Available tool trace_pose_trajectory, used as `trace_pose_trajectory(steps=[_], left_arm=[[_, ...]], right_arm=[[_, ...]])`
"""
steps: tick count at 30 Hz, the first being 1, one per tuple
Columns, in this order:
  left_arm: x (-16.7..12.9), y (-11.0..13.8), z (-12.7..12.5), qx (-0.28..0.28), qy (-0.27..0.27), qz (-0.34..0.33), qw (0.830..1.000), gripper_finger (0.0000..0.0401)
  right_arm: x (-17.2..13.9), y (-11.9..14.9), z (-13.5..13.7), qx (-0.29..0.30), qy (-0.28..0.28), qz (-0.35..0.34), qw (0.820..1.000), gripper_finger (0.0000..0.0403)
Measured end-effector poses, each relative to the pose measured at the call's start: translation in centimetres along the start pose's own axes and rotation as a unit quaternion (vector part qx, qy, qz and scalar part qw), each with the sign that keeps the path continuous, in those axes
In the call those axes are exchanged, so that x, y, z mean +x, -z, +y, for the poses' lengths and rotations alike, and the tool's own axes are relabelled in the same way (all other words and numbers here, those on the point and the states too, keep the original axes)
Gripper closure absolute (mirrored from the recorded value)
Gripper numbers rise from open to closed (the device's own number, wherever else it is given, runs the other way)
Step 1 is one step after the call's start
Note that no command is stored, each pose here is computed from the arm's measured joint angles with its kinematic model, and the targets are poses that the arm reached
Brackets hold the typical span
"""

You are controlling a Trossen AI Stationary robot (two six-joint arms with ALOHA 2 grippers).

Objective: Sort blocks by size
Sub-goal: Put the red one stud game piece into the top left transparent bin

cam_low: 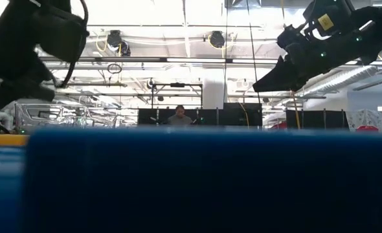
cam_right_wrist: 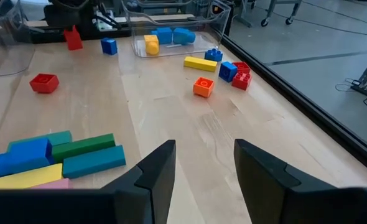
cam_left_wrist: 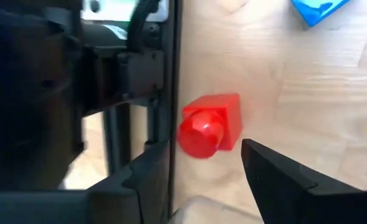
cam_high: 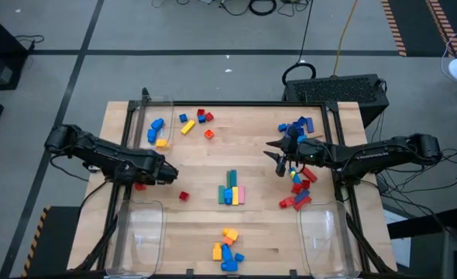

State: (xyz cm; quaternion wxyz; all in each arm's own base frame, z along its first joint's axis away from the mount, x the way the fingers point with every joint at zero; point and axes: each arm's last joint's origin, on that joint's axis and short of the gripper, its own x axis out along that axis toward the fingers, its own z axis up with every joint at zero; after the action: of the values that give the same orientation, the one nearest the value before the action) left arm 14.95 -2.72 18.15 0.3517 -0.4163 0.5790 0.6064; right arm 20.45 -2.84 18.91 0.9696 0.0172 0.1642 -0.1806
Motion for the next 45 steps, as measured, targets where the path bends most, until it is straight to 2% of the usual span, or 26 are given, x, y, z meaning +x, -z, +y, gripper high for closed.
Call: trace_pose_trajectory(steps=[6,16,18,25,30,40,45], left_arm=[[0.5,0.2,-0.3,-0.021,-0.009,-0.018,1.0,0.0201],[0.8,0.5,-1.0,-0.015,-0.01,-0.007,1.0,0.0201],[0.5,0.6,-1.4,-0.007,0.011,-0.007,1.0,0.0201],[0.0,0.8,-4.1,0.048,0.154,-0.009,0.987,0.0201],[-1.3,0.7,-4.7,0.07,0.19,-0.055,0.978,0.0201],[-1.5,0.5,-4.7,0.068,0.189,-0.07,0.977,0.0201],[-0.9,0.2,-5.6,0.1,0.171,-0.079,0.977,0.0201]], right_arm=[[0.0,0.1,0.0,-0.001,0.0,0.005,1.0,0.0255],[0.0,0.1,0.0,0.0,0.0,0.005,1.0,0.0255],[0.0,0.1,0.0,0.0,0.0,0.006,1.0,0.0255],[0.0,0.1,0.0,0.0,0.0,0.006,1.0,0.0255],[0.0,0.1,0.0,0.0,0.0,0.006,1.0,0.0255],[0.0,0.1,0.0,0.001,0.0,0.006,1.0,0.0255],[-0.1,0.1,0.3,-0.002,-0.007,0.006,1.0,0.0255]])
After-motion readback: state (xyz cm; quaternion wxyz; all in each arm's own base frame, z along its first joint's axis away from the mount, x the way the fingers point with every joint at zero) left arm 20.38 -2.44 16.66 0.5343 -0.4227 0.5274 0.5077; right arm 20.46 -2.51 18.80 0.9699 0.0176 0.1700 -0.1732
